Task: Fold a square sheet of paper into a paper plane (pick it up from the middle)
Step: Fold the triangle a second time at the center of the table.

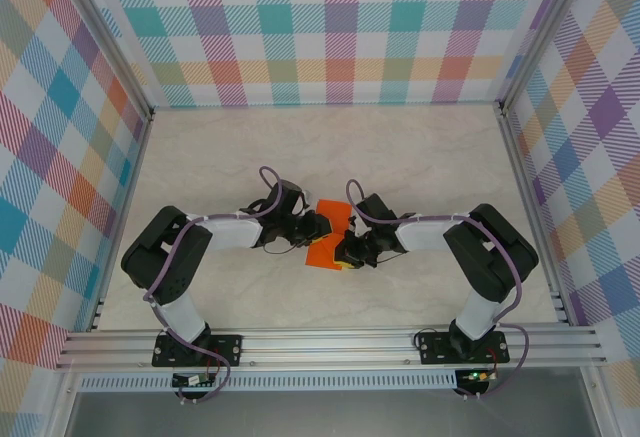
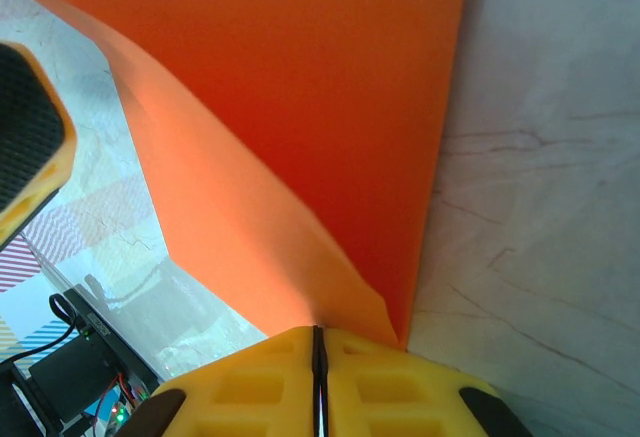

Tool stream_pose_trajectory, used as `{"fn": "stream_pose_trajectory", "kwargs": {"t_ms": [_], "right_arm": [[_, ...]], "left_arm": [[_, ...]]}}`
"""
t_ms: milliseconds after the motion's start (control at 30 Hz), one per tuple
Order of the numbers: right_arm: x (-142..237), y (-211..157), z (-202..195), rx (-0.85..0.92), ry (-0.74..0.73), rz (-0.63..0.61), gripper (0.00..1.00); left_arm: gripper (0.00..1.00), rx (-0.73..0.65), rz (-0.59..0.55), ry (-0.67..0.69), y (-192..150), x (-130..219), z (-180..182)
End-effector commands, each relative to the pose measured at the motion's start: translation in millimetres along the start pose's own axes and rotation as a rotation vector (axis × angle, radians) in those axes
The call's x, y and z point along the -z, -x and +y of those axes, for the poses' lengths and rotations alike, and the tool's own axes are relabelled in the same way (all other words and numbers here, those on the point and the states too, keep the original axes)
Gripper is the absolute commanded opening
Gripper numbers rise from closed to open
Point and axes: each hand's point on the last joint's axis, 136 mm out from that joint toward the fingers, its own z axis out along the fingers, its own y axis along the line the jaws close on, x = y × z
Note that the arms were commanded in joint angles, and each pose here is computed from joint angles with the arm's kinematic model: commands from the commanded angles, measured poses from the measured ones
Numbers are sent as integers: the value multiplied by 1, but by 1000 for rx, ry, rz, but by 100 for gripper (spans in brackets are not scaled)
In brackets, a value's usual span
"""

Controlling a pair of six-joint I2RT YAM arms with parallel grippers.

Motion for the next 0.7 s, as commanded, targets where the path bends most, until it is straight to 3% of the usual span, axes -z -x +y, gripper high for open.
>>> {"fn": "stream_pose_trajectory", "kwargs": {"t_ms": [0,367,667], "right_arm": [[-10,-12,-37,-73,-119,41,10],[-14,-18,-49,-95,-151,59,5],[-11,-20,-50,-87,-165,66,4]], "left_arm": [[25,-34,31,-45,-2,-5,-14],[19,-4,-39,161,13,-19,45],[19,1,-103,186,38,-10,56]]}}
